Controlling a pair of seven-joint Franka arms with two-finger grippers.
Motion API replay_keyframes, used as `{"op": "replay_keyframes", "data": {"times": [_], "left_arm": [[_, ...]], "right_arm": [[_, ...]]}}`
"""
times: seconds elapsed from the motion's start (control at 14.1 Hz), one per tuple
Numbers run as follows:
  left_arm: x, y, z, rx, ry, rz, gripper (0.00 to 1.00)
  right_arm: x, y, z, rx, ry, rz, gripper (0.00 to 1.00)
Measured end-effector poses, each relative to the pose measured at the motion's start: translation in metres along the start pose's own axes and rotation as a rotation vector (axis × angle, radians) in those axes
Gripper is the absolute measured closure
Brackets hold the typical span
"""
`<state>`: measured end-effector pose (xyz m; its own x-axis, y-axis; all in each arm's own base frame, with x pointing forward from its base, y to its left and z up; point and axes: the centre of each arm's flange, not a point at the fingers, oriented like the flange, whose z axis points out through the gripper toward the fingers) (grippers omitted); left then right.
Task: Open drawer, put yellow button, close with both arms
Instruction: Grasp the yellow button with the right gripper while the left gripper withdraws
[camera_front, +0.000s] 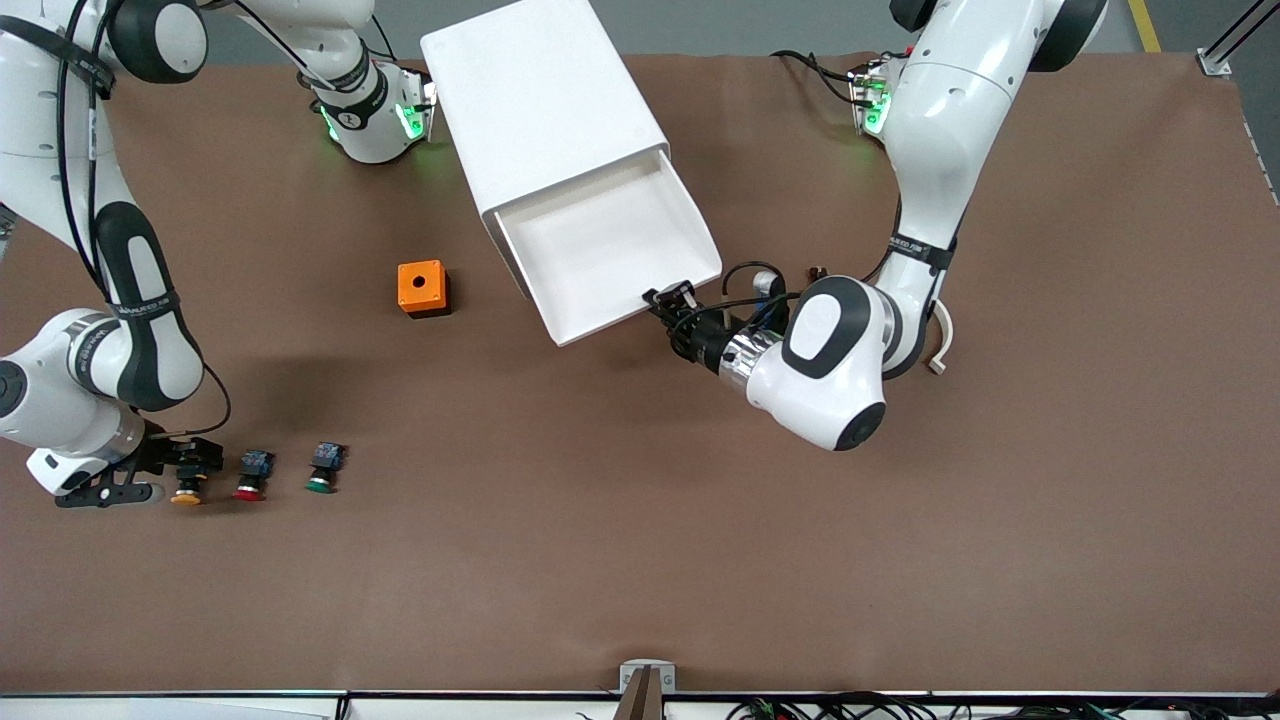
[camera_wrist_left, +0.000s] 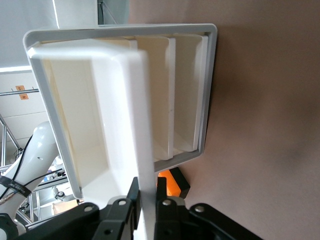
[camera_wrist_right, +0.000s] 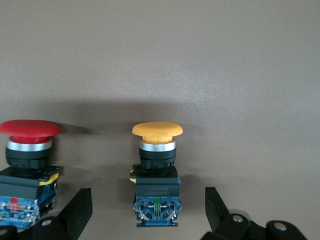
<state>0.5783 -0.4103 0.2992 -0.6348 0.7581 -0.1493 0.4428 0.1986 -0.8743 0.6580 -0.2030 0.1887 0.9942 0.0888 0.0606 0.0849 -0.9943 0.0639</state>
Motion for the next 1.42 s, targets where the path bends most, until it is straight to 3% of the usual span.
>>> {"op": "replay_keyframes", "data": {"times": [0.28, 0.57, 0.64, 0.85, 1.06, 1.2, 1.42], "left_arm": [[0.002, 0.004, -0.014, -0.008, -0.020, 0.010, 0.37], [0.015, 0.022, -0.057, -0.057, -0.065, 0.076, 0.01], [0.021, 0.030, -0.074, -0.090, -0.075, 0.100, 0.01], [0.040, 0.041, -0.117, -0.212, -0.032, 0.209, 0.00], [0.051, 0.032, -0.140, -0.330, 0.104, 0.397, 0.01], [0.056, 0.016, -0.161, -0.397, 0.195, 0.555, 0.00], [0.073, -0.011, -0.205, -0.490, 0.390, 0.836, 0.00]], "right_arm": [[-0.001, -0.001, 0.007, 0.001, -0.002, -0.011, 0.06], [0.000, -0.001, 0.006, 0.000, 0.000, -0.020, 0.50], [0.001, 0.000, 0.005, 0.000, 0.003, -0.019, 0.59], [0.007, -0.003, -0.003, 0.012, 0.009, -0.013, 0.59], [0.019, -0.015, -0.054, 0.084, -0.042, 0.073, 0.59], [0.023, -0.041, -0.126, 0.121, -0.098, 0.166, 0.59], [0.013, -0.103, -0.240, 0.143, -0.164, 0.327, 0.59]]}}
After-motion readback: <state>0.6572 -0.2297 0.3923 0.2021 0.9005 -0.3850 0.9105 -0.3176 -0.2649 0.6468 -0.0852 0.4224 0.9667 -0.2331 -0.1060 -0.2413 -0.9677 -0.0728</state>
